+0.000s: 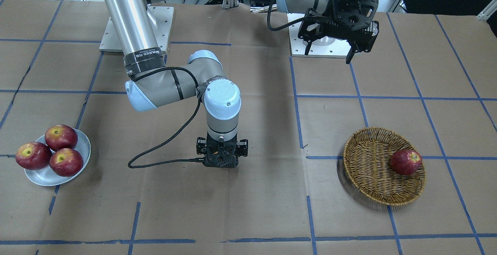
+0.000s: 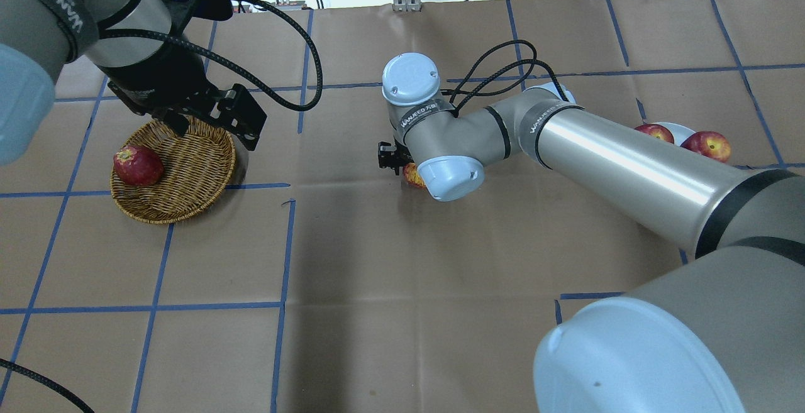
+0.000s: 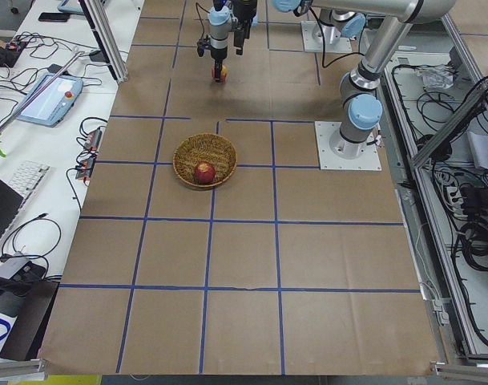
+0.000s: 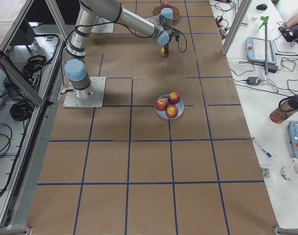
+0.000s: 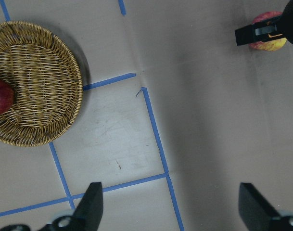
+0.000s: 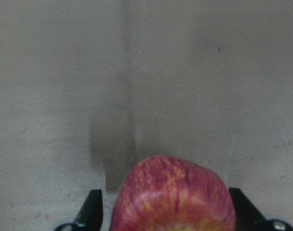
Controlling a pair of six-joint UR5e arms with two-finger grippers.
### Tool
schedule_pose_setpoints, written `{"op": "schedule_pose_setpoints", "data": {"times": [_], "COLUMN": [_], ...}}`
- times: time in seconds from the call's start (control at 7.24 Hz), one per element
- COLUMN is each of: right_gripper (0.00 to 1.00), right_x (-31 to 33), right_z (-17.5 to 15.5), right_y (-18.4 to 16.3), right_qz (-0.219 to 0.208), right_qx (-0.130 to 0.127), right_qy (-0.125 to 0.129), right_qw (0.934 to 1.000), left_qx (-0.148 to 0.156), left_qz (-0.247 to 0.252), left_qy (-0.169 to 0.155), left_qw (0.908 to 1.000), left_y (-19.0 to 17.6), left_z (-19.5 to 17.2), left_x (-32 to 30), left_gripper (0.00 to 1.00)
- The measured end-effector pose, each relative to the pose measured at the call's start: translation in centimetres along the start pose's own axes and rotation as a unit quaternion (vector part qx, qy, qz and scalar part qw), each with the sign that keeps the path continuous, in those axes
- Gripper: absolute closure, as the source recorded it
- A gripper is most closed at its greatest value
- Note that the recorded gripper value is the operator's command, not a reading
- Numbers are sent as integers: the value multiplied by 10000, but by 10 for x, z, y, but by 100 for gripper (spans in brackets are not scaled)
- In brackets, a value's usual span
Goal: Transfer apple from basket to plate
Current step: 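Carry the apple with the right gripper over the blue plate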
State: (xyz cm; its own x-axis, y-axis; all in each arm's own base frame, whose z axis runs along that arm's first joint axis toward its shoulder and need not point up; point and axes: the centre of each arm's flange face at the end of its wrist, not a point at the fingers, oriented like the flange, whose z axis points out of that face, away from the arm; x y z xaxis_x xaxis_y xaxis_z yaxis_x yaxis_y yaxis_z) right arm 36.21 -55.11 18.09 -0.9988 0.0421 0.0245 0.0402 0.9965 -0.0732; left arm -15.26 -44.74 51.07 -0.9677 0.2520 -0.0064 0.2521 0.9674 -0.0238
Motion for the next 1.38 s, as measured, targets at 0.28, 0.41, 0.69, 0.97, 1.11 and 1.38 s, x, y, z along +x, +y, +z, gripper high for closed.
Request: {"op": "schedule_pose_setpoints", "data": {"times": [0.28,0.41,0.69,0.97,1.11,1.38], "right_gripper": [50,50,50,50,50,50], "right_x": [2,7,44,145,206,326], "right_z": [-4,-17,-70,-120,-134,-137], "right_y": [-2,-6,-21,-46,-51,-41], "right_qz": [26,21,-56,-245,-346,-518], "right_qx": [19,103,264,197,161,17], "right_qy": [-28,-60,-81,32,90,118], "right_qw": [10000,9999,9996,9995,9992,9986], "left_qx": [-7,-8,-6,4,7,7], "left_qz": [-9,-11,-13,-9,-9,-6], "left_qy": [6,5,-1,-4,-5,-5], "left_qw": [10000,10000,10000,10000,10000,10000], "left_y": [-1,-1,-1,0,0,1], "left_z": [1,1,1,-1,-1,-1], "left_x": [0,0,-1,-1,0,0], "left_gripper": [1,1,1,1,1,1]}}
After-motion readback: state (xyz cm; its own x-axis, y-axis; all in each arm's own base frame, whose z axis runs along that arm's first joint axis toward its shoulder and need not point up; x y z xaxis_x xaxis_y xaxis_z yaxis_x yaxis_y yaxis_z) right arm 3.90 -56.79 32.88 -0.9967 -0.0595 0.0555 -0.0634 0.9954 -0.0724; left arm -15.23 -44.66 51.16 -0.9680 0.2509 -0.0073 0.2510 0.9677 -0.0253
